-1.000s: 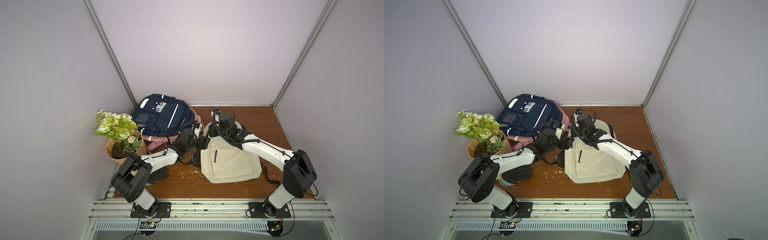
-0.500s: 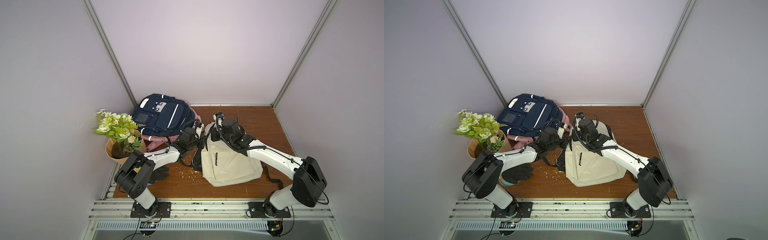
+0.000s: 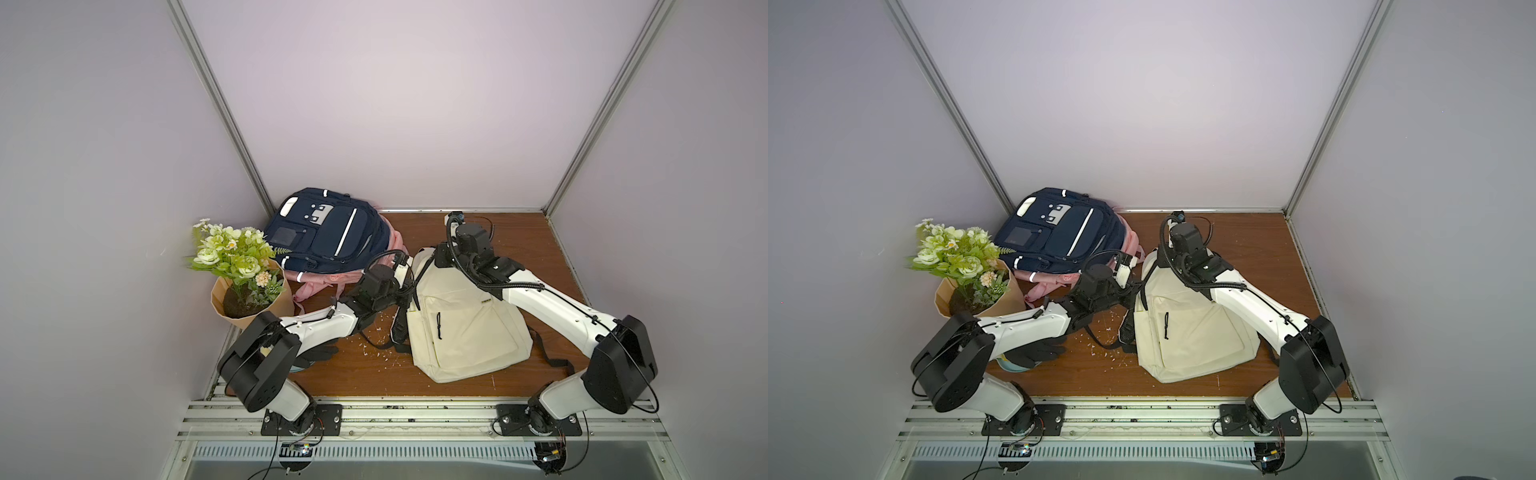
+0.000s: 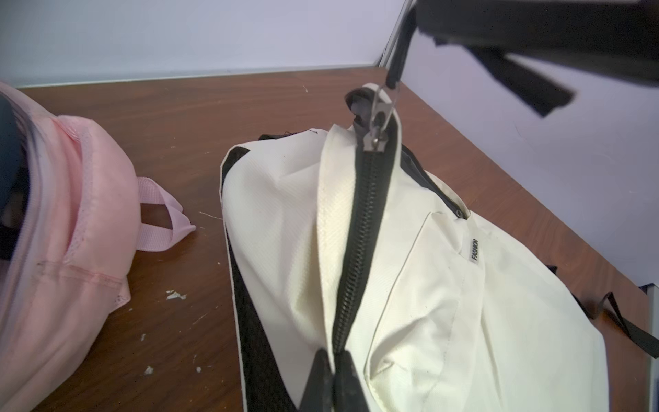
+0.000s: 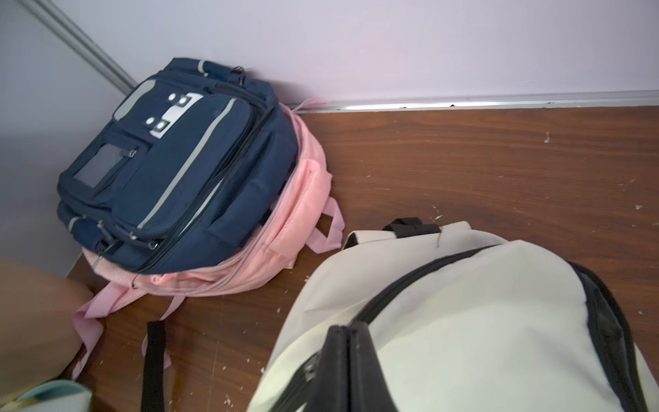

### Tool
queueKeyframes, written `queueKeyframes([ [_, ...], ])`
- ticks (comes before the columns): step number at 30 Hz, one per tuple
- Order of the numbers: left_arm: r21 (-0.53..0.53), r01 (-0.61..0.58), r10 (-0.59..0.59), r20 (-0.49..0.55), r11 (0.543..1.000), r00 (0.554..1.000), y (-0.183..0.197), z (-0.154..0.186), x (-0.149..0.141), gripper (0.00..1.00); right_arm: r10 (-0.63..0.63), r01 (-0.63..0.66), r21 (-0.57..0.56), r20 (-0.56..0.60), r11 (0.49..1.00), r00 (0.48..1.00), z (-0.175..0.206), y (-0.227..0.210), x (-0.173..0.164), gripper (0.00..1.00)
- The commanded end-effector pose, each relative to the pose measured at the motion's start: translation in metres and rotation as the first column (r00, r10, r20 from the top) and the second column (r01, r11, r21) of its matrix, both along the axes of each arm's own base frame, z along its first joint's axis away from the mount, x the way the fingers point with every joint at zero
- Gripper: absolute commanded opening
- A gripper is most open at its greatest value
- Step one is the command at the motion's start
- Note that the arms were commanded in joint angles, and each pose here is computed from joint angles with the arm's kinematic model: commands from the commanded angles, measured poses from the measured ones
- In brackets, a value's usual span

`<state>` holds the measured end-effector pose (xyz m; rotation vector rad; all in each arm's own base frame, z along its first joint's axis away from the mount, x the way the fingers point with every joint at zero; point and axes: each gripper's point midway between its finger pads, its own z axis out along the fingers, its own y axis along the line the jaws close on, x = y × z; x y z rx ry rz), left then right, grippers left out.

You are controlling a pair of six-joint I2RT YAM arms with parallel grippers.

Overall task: Zip up the backpack
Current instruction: Zip the zipper on the backpack.

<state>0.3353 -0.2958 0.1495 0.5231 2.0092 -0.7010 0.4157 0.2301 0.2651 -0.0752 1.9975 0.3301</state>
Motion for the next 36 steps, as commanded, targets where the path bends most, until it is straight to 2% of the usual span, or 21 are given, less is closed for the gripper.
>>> queueKeyframes([
  [1,0.044,-0.024,0.024,0.0,0.999,1.0,0.009,-0.008,-0.004,0.0,-0.068,0.061,0.071,0.101,0.996,0.993,0.048,-0.019,0.006,0.0],
  [3,0.048,-0.031,0.031,-0.001,0.998,1.0,0.011,-0.008,-0.003,0.0,-0.022,0.013,0.081,0.115,0.997,0.993,0.05,-0.011,0.002,0.0],
  [5,0.05,-0.047,0.048,-0.011,0.998,0.999,0.012,-0.007,0.0,0.05,0.024,-0.034,0.073,0.139,0.997,0.99,0.053,0.001,-0.007,0.0],
  [9,0.053,-0.069,0.07,-0.008,0.996,0.998,0.012,0.003,0.01,0.29,0.106,-0.12,0.074,0.17,0.99,0.98,0.06,0.025,-0.02,0.0],
  [13,0.034,-0.087,0.086,0.036,0.996,0.996,0.01,0.026,0.021,0.67,0.151,-0.173,0.103,0.192,0.98,0.97,0.069,0.038,-0.03,0.0],
  [15,0.026,-0.086,0.084,0.044,0.996,0.995,0.008,0.035,0.027,0.76,0.173,-0.199,0.109,0.209,0.974,0.963,0.075,0.043,-0.036,0.0],
  [18,0.001,-0.072,0.071,0.05,0.997,0.996,0.003,0.044,0.035,0.79,0.206,-0.239,0.12,0.237,0.964,0.949,0.084,0.051,-0.046,0.0],
  [21,-0.013,-0.06,0.061,0.059,0.998,0.996,-0.002,0.048,0.04,0.77,0.228,-0.265,0.123,0.256,0.956,0.94,0.091,0.058,-0.055,0.0],
  [23,-0.022,-0.049,0.05,0.058,0.999,0.997,-0.006,0.049,0.042,0.68,0.23,-0.269,0.127,0.259,0.955,0.938,0.094,0.058,-0.058,0.0],
  [27,-0.04,-0.015,0.017,0.057,0.999,0.998,-0.013,0.052,0.041,0.38,0.19,-0.23,0.131,0.267,0.964,0.945,0.097,0.049,-0.06,0.0],
  [31,-0.036,-0.004,0.007,0.058,0.999,0.998,-0.012,0.052,0.038,0.14,0.136,-0.177,0.126,0.282,0.976,0.95,0.104,0.036,-0.057,0.0],
  [36,-0.038,-0.002,0.005,0.076,0.999,0.997,-0.007,0.054,0.03,0.04,0.003,-0.037,0.142,0.234,0.989,0.972,0.098,0.008,-0.036,0.0],
])
